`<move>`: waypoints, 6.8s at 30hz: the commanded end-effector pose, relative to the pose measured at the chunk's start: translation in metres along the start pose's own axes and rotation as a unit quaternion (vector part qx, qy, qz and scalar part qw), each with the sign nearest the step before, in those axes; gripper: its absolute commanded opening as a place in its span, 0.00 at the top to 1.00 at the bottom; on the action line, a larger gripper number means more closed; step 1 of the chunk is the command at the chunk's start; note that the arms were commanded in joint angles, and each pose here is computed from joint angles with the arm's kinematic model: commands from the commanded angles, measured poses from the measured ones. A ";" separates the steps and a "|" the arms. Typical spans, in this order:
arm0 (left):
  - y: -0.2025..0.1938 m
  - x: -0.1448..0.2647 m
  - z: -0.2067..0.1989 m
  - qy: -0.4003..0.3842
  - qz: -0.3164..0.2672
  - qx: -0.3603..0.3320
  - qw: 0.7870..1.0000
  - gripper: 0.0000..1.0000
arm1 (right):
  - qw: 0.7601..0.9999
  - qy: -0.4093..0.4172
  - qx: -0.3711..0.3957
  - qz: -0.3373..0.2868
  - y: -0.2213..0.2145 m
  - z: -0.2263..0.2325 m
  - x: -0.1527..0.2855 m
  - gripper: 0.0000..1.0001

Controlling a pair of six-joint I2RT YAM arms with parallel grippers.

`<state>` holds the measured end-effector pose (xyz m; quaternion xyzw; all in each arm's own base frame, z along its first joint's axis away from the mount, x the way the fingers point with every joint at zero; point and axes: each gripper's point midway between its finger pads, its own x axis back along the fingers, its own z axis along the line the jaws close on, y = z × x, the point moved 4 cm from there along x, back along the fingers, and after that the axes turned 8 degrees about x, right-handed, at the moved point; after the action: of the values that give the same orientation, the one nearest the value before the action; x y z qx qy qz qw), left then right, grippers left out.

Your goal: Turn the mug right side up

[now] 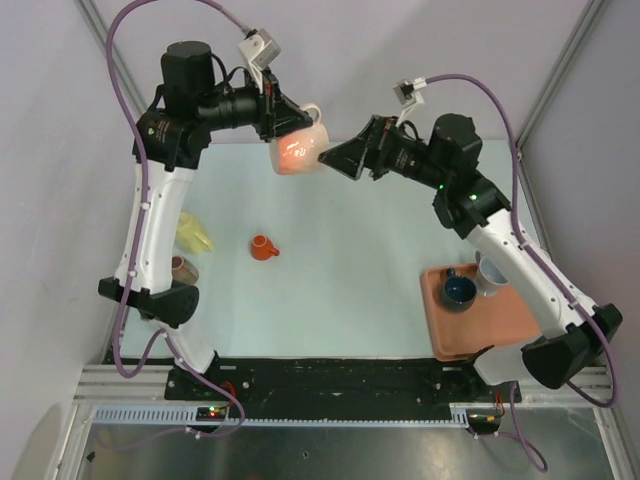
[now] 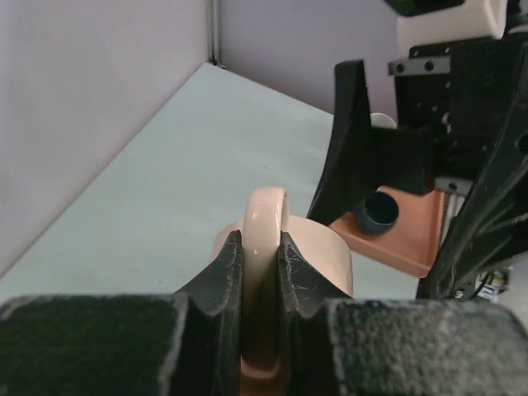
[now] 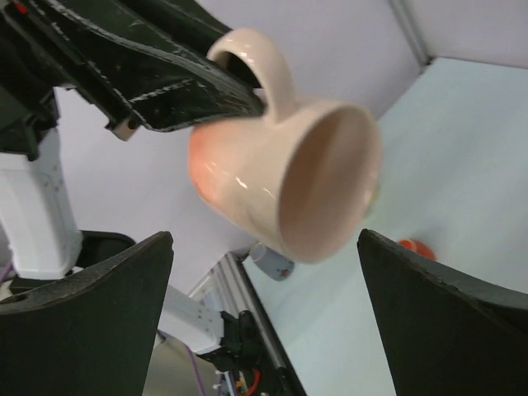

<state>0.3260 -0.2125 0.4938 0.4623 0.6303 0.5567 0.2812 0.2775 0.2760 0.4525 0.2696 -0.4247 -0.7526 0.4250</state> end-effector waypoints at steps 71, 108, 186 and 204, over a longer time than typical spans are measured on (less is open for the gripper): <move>-0.088 0.039 0.092 0.270 0.089 -0.008 0.959 0.00 | 0.666 -0.671 -0.265 0.191 -0.304 -0.145 0.275 1.00; -0.122 0.039 0.105 0.255 0.141 -0.032 0.956 0.00 | 0.698 -0.650 -0.255 0.160 -0.282 -0.142 0.259 0.29; -0.078 -0.048 -0.028 -0.122 0.089 0.146 0.978 1.00 | 0.996 -0.027 -0.075 -0.051 -0.076 -0.010 0.013 0.12; -0.054 -0.044 -0.054 -0.158 0.070 0.153 0.973 0.70 | 0.995 -0.021 -0.055 -0.075 -0.066 -0.006 0.015 0.97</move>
<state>0.3007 -0.2774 0.4031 0.6457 0.6209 0.3929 0.2077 0.2491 0.2872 0.3730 0.2532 -0.3539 -0.8061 0.4011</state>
